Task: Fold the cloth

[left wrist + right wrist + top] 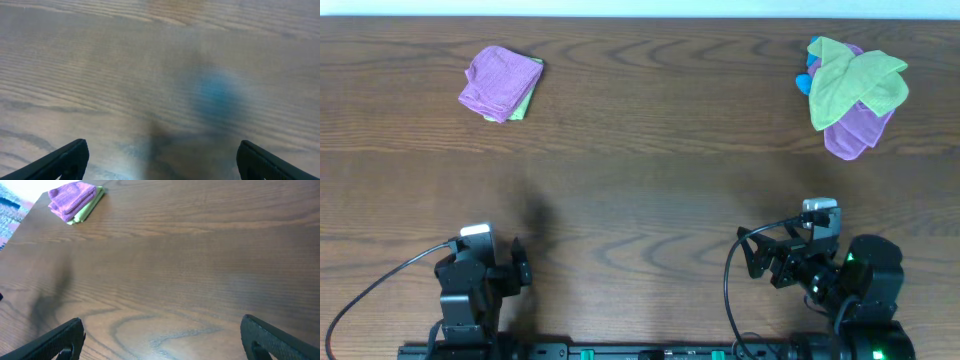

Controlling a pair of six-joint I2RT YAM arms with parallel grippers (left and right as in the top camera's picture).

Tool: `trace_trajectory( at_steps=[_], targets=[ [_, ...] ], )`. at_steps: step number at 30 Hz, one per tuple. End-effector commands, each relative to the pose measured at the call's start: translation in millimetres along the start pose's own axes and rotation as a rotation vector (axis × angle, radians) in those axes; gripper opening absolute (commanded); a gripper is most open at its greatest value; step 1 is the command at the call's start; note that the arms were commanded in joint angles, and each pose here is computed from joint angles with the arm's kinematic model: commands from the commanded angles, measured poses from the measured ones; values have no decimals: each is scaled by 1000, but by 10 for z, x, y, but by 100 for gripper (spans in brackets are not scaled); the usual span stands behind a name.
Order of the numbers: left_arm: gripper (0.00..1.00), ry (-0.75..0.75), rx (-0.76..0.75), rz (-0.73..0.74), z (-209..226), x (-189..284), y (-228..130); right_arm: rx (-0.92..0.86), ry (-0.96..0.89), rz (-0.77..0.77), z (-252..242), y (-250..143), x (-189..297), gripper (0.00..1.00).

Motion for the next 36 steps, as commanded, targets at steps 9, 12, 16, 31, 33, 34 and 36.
trace_trajectory(
  at_steps=[9,12,16,31,33,34,36],
  targets=[
    [96,15,-30,-1,51,-39,-173,-15,4,-2,-5,-9,1,99],
    [95,22,-33,7,64,-36,-207,-15,4,-2,-5,-9,1,99],
    [95,33,-38,20,83,-25,-253,-15,4,-2,-5,-9,1,99],
    [95,40,-46,71,114,3,-372,-15,4,-2,-5,-9,1,99],
    [95,41,-46,72,114,3,-373,-15,4,-2,-5,-9,1,99],
    [95,41,-46,72,114,3,-373,-15,4,-2,-5,-9,1,99],
    [95,41,-46,71,114,3,-372,-15,4,-1,-5,-10,1,99]
  ],
)
Point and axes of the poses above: each gripper's point midway between its finger pads, its own x axis back along the fingers, its own z axis along the line the jaws close on, y = z × x, the point moved 10 cm from there along x, back along the fingers, and after that the axes turned 10 degrees about x, right-handed, at the moved point
